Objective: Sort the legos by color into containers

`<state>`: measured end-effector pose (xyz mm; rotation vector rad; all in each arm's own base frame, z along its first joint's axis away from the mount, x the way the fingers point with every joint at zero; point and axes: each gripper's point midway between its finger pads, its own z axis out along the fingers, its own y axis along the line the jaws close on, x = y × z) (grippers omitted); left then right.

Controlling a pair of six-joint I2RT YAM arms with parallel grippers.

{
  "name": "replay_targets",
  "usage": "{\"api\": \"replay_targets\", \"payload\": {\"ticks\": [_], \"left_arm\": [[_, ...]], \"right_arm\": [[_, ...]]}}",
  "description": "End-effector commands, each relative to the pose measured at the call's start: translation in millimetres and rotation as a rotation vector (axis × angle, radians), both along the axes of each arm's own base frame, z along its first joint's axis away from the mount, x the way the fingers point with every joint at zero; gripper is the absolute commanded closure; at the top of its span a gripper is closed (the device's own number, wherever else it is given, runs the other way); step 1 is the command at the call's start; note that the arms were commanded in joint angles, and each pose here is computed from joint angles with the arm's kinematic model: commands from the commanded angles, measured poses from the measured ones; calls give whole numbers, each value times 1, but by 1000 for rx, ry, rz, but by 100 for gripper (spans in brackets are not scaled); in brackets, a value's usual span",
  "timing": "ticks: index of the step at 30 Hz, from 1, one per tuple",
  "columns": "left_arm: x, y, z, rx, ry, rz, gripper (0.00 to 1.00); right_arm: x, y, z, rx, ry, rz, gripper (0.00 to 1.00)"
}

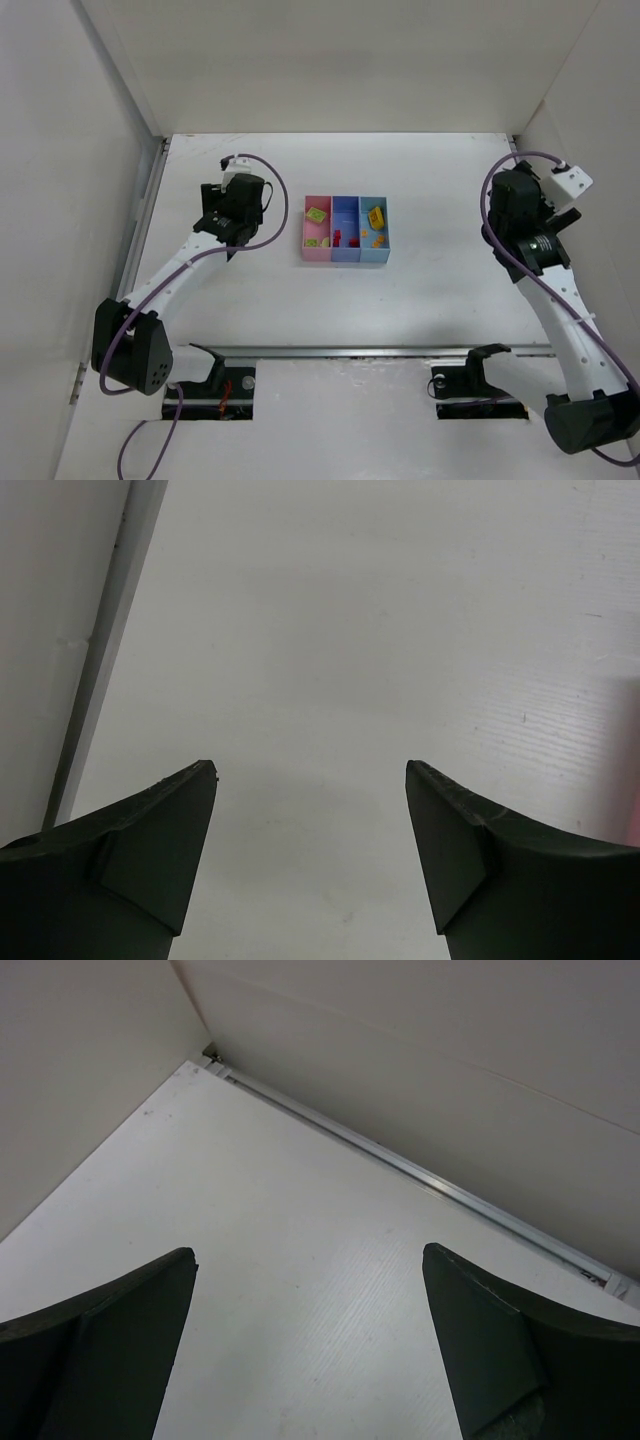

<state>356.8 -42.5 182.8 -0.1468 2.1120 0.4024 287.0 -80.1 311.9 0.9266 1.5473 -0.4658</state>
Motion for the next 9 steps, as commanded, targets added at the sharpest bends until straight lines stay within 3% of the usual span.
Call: {"api": "replay_targets", "payload": {"ticks": [1,9], "left_arm": [[2,0,14,-32,-63,19,26],[1,3,11,-16,-53,21,25]], "right_arm": [[-1,-4,20,17,-63,-39,0],[0,-3,20,21,-42,-42,0]]}}
